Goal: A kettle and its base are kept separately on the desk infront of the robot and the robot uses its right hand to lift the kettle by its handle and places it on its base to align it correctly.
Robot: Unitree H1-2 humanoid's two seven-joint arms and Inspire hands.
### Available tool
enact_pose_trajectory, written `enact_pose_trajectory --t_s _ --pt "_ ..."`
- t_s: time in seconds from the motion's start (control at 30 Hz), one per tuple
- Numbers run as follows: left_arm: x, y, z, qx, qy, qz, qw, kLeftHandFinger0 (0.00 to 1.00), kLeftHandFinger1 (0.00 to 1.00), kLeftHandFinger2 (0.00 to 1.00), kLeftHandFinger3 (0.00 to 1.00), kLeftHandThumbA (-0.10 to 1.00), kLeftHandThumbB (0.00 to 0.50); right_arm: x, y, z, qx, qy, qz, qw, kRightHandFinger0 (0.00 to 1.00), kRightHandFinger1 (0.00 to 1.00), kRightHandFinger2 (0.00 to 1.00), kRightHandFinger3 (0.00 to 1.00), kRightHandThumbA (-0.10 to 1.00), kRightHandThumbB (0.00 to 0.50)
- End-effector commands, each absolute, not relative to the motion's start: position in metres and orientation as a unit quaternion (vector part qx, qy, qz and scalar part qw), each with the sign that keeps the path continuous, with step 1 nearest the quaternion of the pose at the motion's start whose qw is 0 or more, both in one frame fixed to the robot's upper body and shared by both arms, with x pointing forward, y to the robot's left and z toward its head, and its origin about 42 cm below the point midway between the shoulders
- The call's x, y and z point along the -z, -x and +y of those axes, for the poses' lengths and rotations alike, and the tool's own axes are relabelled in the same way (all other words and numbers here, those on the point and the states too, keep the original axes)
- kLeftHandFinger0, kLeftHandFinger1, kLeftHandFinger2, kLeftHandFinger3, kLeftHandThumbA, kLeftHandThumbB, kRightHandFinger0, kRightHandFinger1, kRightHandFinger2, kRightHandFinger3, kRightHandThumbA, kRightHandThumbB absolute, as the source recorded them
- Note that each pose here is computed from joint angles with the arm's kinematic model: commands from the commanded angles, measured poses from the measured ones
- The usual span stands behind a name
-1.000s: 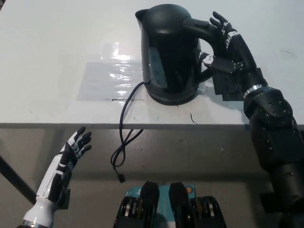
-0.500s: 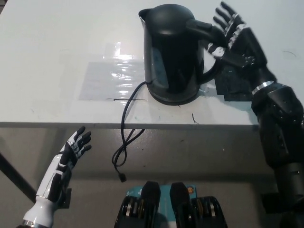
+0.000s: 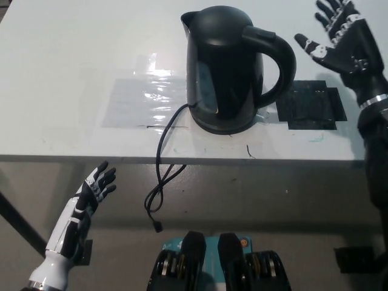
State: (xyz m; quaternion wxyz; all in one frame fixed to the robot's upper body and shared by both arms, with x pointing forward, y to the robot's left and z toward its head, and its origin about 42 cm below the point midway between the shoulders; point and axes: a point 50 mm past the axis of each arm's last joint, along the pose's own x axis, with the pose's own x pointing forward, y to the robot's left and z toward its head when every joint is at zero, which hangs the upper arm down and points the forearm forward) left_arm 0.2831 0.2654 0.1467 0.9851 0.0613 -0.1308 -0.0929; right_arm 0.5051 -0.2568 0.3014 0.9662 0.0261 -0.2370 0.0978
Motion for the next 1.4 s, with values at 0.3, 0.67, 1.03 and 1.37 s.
enact_pose_trajectory --t_s 0.3,0.67,1.03,1.37 --pt "-0.16 -0.288 0.271 0.09 -0.071 -0.16 0.98 1.0 1.0 1.0 1.0 1.0 0.057 -0.381 -0.329 -0.27 -0.015 0.069 -0.496 0.865 1.0 1.0 1.0 1.0 1.0 0.5" --pt "-0.158 -0.287 0.269 0.091 -0.063 -0.153 0.982 1.0 1.0 1.0 1.0 1.0 0.064 -0.263 -0.277 -0.29 -0.024 0.101 -0.371 0.923 1.0 1.0 1.0 1.0 1.0 0.499" --pt "-0.152 -0.281 0.268 0.092 -0.061 -0.153 0.982 1.0 1.0 1.0 1.0 1.0 0.062 -0.182 -0.274 -0.274 -0.049 0.061 -0.258 0.963 1.0 1.0 1.0 1.0 1.0 0.404" --pt "-0.153 -0.281 0.268 0.085 -0.059 -0.154 0.983 1.0 1.0 1.0 1.0 1.0 0.094 -0.137 -0.284 -0.259 -0.063 0.062 -0.205 0.975 1.0 1.0 1.0 1.0 1.0 0.369"
